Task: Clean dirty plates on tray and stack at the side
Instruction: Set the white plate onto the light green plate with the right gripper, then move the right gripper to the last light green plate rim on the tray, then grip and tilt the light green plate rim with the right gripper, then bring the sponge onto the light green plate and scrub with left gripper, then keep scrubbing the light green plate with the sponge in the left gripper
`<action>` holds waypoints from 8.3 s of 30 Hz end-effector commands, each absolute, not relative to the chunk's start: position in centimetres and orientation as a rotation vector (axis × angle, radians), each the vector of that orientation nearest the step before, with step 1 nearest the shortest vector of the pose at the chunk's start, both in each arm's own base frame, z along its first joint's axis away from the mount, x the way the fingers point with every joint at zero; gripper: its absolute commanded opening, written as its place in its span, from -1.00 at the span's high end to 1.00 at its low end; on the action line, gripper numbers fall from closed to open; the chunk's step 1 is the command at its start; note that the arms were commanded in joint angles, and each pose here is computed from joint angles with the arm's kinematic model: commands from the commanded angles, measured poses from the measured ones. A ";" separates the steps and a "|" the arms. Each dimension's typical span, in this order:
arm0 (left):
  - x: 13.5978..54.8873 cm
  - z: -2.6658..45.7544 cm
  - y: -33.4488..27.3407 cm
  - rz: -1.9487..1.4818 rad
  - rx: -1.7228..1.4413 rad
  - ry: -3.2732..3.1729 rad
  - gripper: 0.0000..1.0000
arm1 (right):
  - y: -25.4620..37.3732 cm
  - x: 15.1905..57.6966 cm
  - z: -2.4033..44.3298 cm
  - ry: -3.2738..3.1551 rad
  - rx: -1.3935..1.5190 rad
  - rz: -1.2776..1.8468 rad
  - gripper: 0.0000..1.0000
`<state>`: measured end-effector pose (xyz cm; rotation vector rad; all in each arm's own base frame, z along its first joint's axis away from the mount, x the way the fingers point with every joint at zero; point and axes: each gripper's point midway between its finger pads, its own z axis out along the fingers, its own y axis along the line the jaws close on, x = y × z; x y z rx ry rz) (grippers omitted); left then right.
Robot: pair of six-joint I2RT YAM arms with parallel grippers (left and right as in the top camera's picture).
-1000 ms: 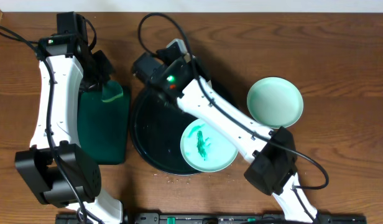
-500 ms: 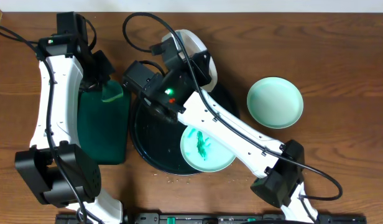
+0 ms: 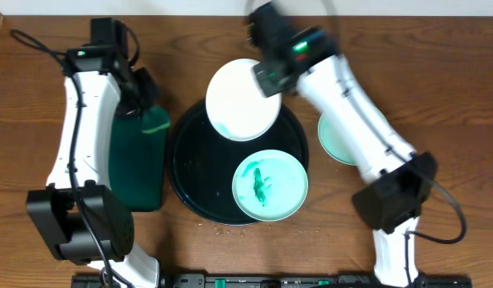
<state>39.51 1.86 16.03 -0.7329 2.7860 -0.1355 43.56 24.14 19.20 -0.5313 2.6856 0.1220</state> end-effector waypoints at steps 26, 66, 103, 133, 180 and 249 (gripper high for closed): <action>40.5 16.5 -1.5 -0.165 -0.590 2.772 0.85 | -4.1 39.4 5.4 3.135 0.425 0.209 0.97; 40.2 16.3 -1.5 -0.165 -0.632 2.778 0.86 | 19.2 30.9 4.2 3.101 -1.127 0.133 0.07; 40.3 16.3 -1.5 -0.166 -0.628 2.776 0.85 | 26.0 36.9 5.0 3.009 -0.621 0.257 0.22; 39.7 15.5 -5.0 -0.168 -0.470 2.833 0.86 | 25.6 36.1 1.3 3.054 -0.518 0.457 0.98; 34.4 -0.4 -5.6 0.385 -0.406 3.019 0.86 | 25.6 36.2 -0.1 3.087 -0.319 0.368 0.97; 37.0 1.6 -7.5 0.428 -0.169 2.902 0.86 | 25.7 36.3 -0.1 3.081 -0.319 0.371 0.97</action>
